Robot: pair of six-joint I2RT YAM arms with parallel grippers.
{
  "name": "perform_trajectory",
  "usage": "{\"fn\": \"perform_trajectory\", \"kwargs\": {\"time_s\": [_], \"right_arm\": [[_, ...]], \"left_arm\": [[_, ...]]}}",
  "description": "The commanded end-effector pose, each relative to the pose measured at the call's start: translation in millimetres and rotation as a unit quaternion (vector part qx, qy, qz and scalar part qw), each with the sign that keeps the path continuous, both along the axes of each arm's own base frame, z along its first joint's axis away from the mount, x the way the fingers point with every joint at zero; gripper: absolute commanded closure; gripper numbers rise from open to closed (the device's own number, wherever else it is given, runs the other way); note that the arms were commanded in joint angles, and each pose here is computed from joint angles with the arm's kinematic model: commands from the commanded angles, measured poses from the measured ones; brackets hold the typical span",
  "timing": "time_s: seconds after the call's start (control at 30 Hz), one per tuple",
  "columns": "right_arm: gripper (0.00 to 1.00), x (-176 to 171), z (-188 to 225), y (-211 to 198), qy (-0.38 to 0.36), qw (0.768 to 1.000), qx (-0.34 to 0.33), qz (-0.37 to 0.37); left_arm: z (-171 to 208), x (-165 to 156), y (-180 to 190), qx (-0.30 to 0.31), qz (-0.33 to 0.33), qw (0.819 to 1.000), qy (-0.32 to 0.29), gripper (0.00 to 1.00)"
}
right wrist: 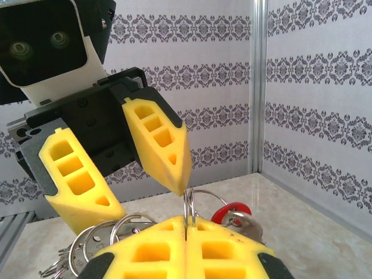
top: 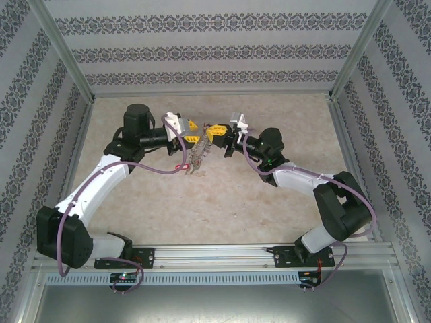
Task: Put the keys on the keyring
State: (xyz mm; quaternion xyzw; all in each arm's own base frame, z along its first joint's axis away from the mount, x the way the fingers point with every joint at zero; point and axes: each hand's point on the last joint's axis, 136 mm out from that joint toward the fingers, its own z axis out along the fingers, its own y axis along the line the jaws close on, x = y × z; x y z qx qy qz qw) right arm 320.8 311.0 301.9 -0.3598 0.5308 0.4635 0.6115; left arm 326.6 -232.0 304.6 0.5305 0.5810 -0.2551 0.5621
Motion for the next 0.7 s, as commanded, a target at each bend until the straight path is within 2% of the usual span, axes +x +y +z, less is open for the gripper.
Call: {"fn": "perform_trajectory", "kwargs": {"time_s": [0.0, 0.13, 0.47, 0.67], "right_arm": [[1.00, -7.7, 29.3, 4.5, -0.054, 0.998, 0.022, 0.025], [1.00, -8.3, 29.7, 6.2, -0.054, 0.998, 0.019, 0.035], [1.00, -11.9, 24.6, 14.3, -0.043, 0.997, 0.012, 0.066], [1.00, -16.4, 20.7, 19.5, -0.038, 0.996, 0.008, 0.081]], "left_arm": [[12.8, -7.2, 2.9, 0.002, -0.012, 1.000, -0.026, 0.63], [12.7, 4.1, 6.9, 0.026, 0.008, 0.998, -0.058, 0.59], [11.0, 17.2, 10.5, 0.078, 0.016, 0.990, -0.113, 0.59], [-4.9, 15.2, 10.7, 0.135, 0.010, 0.981, -0.138, 0.62]]}}
